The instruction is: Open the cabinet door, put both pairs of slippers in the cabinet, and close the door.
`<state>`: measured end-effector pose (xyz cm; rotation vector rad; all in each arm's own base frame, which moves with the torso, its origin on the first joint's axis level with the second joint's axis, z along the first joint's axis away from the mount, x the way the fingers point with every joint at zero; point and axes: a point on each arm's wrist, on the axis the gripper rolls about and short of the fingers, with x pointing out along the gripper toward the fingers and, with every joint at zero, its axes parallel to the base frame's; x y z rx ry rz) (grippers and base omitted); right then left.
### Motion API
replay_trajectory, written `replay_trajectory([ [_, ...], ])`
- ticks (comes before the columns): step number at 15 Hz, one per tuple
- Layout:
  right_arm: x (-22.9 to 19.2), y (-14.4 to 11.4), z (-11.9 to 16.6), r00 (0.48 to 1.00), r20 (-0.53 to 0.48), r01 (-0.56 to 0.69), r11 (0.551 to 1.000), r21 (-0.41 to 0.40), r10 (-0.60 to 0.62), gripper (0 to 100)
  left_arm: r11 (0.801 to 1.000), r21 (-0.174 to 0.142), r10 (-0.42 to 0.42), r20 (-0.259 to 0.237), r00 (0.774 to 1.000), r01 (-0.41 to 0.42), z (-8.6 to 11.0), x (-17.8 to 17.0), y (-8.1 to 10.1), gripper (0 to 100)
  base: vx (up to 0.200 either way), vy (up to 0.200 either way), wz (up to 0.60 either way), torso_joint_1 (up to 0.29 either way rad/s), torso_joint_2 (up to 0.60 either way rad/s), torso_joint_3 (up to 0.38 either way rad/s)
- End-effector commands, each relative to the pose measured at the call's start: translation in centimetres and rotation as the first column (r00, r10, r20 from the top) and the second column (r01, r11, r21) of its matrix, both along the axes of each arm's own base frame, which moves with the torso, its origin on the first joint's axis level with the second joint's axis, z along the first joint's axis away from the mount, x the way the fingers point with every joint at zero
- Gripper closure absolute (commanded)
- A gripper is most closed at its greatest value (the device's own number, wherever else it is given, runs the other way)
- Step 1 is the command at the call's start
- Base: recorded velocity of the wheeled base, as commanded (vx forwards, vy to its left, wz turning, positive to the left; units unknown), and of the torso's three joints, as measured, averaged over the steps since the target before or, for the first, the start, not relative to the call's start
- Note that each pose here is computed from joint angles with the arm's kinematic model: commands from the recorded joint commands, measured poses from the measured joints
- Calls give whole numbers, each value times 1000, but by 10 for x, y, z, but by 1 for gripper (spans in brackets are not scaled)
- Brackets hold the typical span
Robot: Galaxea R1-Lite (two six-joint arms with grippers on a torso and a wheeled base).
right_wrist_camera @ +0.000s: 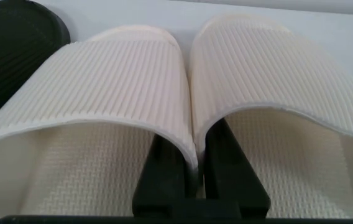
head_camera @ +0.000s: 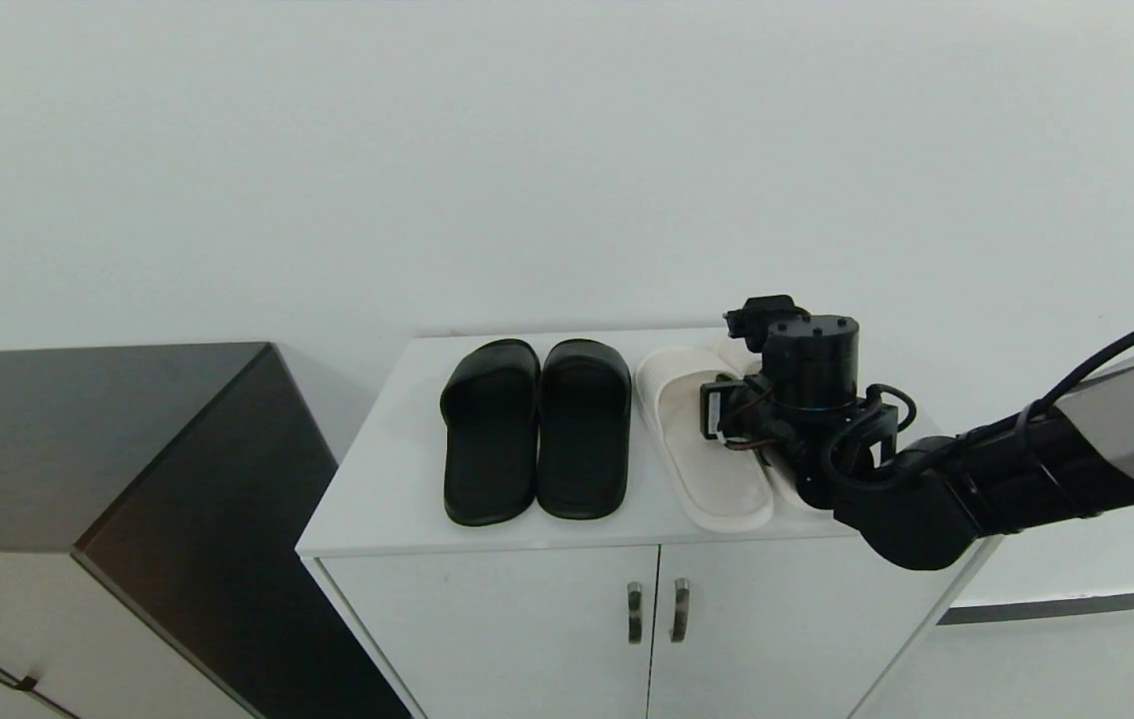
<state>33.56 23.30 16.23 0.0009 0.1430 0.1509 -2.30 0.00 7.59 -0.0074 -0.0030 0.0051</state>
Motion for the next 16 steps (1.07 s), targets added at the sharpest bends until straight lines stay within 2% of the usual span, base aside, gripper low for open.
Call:
replay_trajectory([
  [1,-8,-6,16,1000,31,4,1000,-5,-4,100,1000,0,1,-1,1000,-1,0,0,0,100,0,0,0,0,0,0],
  [4,-31,-20,38,998,63,-2,1000,-11,2,100,1000,-2,3,-1,1000,-3,0,0,0,100,0,0,0,0,0,0],
  [6,-53,-28,43,998,59,-28,1000,-12,28,100,1000,-2,4,-1,1000,-4,0,0,0,100,0,0,0,0,0,0],
  [8,-102,-38,44,990,39,-138,990,-19,138,100,1000,-2,3,-1,1000,-3,0,0,0,100,0,0,0,0,0,0],
  [10,-135,-50,45,960,27,-279,960,-10,279,100,1000,-2,3,-1,1000,-3,0,0,0,100,0,0,0,0,0,0],
  [12,-153,-53,51,940,29,-339,941,-5,339,100,1000,-2,3,-1,1000,-3,0,0,0,100,0,0,0,0,0,0],
  [16,-175,-55,46,876,-44,-480,877,7,479,100,1000,-2,4,-1,1000,-4,0,0,0,100,0,0,0,0,0,0],
])
